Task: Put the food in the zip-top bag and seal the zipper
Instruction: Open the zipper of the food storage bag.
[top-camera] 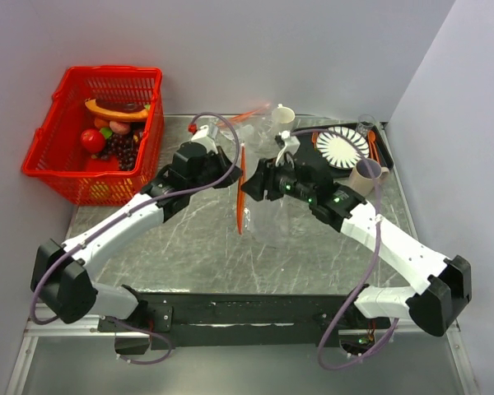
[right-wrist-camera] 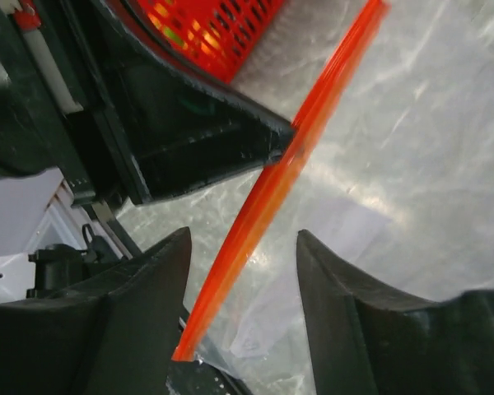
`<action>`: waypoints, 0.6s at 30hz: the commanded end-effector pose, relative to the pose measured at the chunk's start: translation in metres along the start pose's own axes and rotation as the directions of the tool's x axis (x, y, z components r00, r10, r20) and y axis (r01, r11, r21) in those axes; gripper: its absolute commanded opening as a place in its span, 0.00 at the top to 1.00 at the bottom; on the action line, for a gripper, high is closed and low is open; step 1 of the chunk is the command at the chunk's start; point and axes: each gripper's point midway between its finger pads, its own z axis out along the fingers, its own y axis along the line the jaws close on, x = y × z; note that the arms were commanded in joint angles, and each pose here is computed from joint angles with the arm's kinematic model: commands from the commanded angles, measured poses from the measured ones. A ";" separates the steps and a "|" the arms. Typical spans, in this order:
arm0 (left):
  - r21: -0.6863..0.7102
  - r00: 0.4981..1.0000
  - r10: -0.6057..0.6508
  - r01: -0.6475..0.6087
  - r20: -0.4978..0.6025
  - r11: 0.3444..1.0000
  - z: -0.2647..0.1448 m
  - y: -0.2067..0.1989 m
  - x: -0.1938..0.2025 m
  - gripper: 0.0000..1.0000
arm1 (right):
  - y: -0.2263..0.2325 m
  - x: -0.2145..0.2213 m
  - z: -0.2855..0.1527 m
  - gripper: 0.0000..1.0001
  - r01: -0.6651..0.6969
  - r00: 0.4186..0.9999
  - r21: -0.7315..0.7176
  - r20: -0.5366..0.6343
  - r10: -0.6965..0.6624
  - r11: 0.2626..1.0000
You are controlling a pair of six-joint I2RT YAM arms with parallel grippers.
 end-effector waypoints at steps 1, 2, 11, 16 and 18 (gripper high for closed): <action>-0.043 0.994 0.080 -0.076 0.078 0.996 -0.021 -0.019 -0.031 0.99 | 0.012 -0.026 -0.019 0.46 0.064 0.997 0.015 0.034 -0.065 0.998; -0.071 0.994 0.086 -0.081 0.072 0.994 -0.023 -0.016 -0.030 0.99 | 0.013 -0.028 -0.019 0.48 0.069 0.997 0.017 0.031 -0.069 0.997; -0.036 0.996 0.077 -0.076 0.043 0.996 -0.026 -0.036 -0.025 0.99 | 0.020 -0.026 -0.012 0.60 0.050 0.998 -0.023 0.033 -0.049 0.999; -0.018 0.997 0.064 -0.064 0.032 0.998 -0.025 -0.039 -0.019 0.99 | 0.021 -0.020 -0.004 0.48 0.032 0.999 -0.041 0.012 -0.031 0.999; -0.015 0.998 0.063 -0.063 0.030 0.998 -0.025 -0.040 -0.018 0.99 | 0.018 -0.019 0.000 0.47 0.025 1.000 -0.030 0.007 -0.024 0.999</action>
